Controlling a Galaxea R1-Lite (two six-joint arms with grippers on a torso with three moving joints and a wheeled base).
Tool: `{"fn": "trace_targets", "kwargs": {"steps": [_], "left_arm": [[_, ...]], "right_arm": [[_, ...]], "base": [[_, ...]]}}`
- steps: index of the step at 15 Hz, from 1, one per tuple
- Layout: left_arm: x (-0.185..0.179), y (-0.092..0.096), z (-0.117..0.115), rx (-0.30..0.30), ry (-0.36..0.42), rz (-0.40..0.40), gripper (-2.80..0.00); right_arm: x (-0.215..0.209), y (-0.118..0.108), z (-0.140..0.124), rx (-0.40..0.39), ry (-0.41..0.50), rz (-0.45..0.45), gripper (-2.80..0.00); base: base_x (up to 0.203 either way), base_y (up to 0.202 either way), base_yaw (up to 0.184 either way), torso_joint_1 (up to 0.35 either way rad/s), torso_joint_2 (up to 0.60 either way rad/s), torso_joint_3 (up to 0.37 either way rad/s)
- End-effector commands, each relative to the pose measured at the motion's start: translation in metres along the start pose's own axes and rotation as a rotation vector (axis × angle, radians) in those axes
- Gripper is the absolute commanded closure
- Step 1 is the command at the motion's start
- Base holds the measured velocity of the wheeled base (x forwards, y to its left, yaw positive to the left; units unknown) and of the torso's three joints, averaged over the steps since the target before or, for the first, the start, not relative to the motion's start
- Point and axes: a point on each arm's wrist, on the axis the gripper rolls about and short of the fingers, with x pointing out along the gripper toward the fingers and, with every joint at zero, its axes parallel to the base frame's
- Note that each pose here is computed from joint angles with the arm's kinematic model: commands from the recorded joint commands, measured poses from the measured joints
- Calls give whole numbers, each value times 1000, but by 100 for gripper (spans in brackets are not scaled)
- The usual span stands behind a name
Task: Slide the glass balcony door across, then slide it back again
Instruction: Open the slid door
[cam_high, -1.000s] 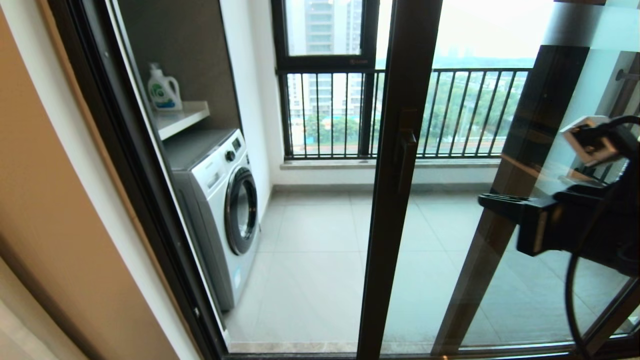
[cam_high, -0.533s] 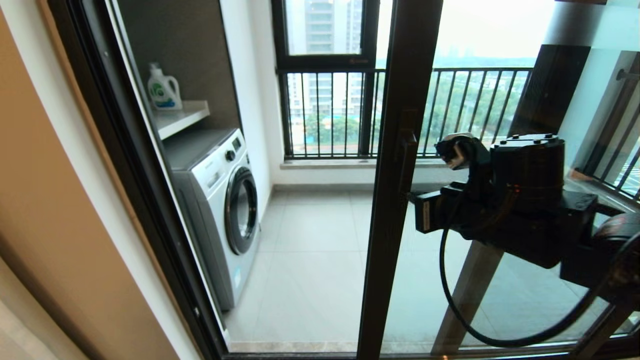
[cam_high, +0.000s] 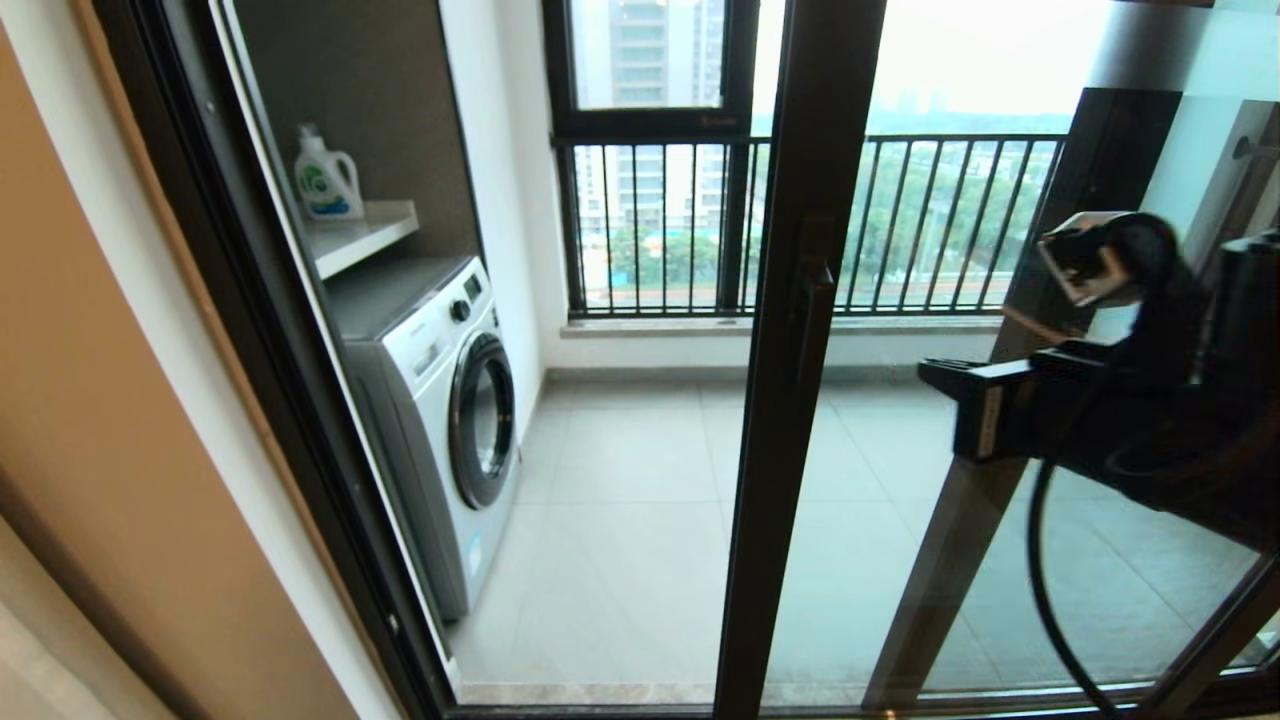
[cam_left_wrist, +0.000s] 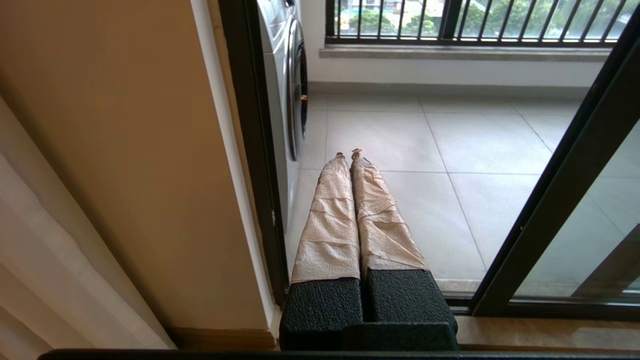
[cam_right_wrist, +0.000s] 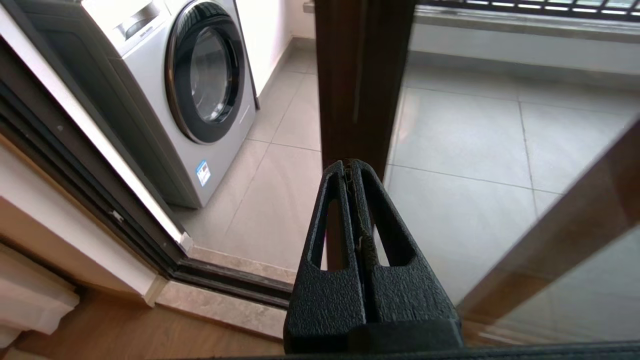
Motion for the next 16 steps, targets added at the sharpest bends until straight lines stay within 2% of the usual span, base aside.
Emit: {"fn": "trace_targets", "kwargs": {"steps": [1,4,7,12,14,16], "left_arm": [[0,0,0,0,2,1,0],[0,0,0,0,2,1,0],[0,0,0,1,3,-1,0],[0,0,0,-3,2,1,0],[0,0,0,-3,2,1,0],[0,0,0,-3,2,1,0]], "right_arm": [[-79,-16,19,17,-82,-25,0],[-131,-28,18,16,-73,-56,0],[-154,-33,16,27,-76,-63,0],[-162,-35,17,32,-71,-66,0],[-160,-35,16,75,-64,-64,0],[-161,-35,18,77,-70,-63,0]], "base": [[0,0,0,0,0,0],[0,0,0,0,0,0],[0,0,0,0,0,0],[0,0,0,0,0,0],[0,0,0,0,0,0],[0,0,0,0,0,0]]}}
